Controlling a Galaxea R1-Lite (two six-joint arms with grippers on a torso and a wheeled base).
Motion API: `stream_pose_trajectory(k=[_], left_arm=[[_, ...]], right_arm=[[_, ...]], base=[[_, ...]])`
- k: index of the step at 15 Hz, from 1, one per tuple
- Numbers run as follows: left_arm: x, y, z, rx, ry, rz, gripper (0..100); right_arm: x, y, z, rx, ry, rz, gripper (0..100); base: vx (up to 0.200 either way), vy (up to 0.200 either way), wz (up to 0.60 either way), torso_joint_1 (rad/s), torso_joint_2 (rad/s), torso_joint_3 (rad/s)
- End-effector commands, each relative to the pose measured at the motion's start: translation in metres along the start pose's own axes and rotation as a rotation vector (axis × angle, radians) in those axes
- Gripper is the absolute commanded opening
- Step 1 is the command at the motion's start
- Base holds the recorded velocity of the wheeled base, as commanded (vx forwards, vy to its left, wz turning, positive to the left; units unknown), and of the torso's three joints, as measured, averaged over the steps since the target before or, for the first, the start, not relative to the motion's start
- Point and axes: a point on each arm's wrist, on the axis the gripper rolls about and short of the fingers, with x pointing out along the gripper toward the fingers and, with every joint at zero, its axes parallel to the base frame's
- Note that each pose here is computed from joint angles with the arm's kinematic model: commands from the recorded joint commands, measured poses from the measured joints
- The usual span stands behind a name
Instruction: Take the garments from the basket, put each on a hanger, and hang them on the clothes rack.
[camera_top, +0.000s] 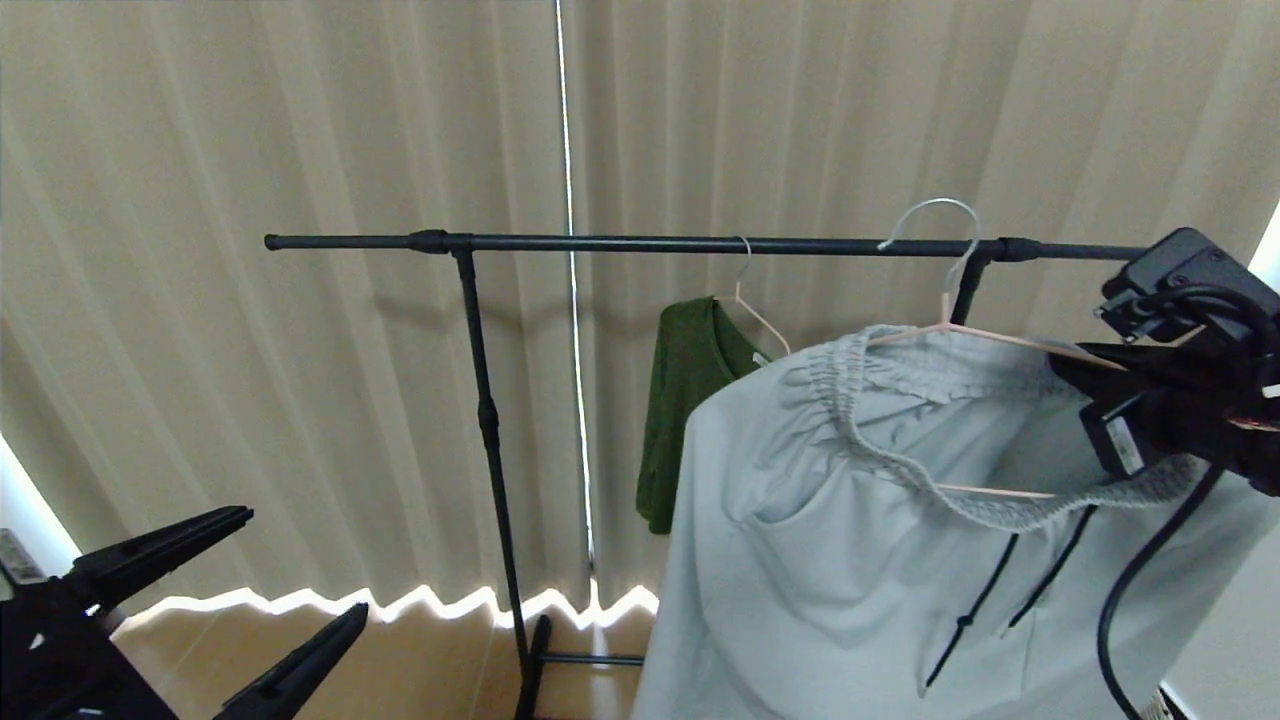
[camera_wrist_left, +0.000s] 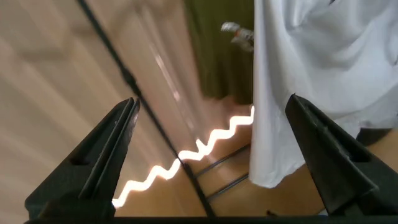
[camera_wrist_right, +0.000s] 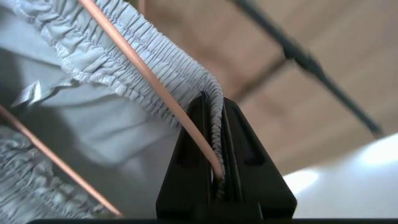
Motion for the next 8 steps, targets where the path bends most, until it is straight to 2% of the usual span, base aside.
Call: stream_pose_trajectory(k=[1,5,8], left_arm=[[-0.006,0.003,0.005,0.0,-0.038,0.025,100],[0.003,0.002,-0.001,-0.009,0.014,0.01,100],[0.002,0.002,-0.001,-0.011,0.013,0.015,100]], right_arm=[[-0.04,-0.021,-0.018,0.023,0.04,-0.084,0],[-0.051,-0.017,-0.029,0.021,0.074,-0.07,0],[-0.05,-0.014,-0.035,0.017,0.089,-0.058,0]], base=[[0.0,0.0,0.0,0.0,0.0,0.0],[0.0,0.0,0.0,0.0,0.0,0.0],[0.0,0.0,0.0,0.0,0.0,0.0]])
